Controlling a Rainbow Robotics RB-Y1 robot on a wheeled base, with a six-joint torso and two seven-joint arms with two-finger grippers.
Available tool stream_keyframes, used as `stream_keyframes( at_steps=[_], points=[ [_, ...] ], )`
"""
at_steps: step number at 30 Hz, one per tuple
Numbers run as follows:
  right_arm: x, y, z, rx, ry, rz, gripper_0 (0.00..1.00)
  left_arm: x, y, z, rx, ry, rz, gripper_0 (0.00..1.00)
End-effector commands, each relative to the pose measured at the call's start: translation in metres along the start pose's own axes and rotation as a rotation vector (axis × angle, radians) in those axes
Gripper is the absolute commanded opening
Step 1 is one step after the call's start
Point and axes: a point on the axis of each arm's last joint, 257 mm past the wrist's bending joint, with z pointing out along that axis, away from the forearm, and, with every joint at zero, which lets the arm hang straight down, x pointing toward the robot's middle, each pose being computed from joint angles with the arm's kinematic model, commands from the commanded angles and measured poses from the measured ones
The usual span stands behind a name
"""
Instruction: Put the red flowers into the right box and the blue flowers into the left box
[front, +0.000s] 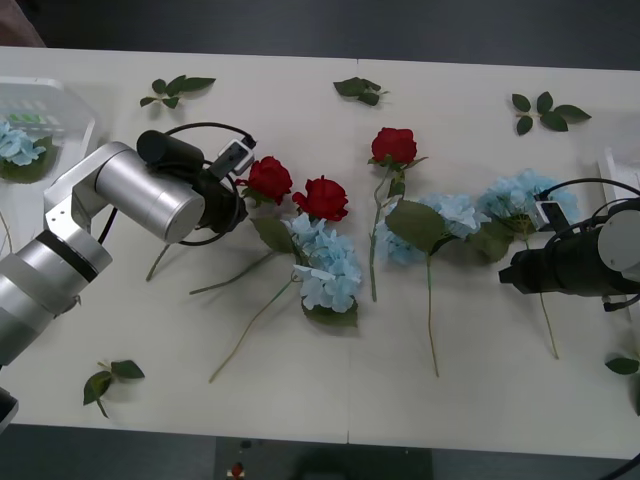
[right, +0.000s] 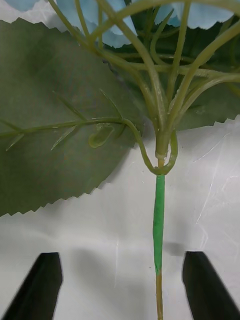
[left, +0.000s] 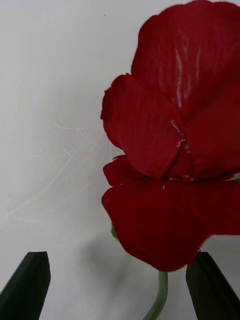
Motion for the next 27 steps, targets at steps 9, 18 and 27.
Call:
stream_keyframes(
  at_steps=[9,18,27],
  points=[
    [-0.018,-0.006,-0.008,0.021,-0.041,-0.049,0.0,-0.016,0.003,-0.002,-0.012,-0.025,0.03,0.0],
    [-0.026,-0.008,-0.022,-0.027,-0.055,-0.026,0.0,-0.038,0.003,-0.008,0.003,-0.08,0.001,0.0],
    [-0.034,-0.007,-0.027,-0.035,-0.072,-0.044,1.0,-0.088,0.003,-0.058,0.135,-0.19,-0.159,0.0]
  ],
)
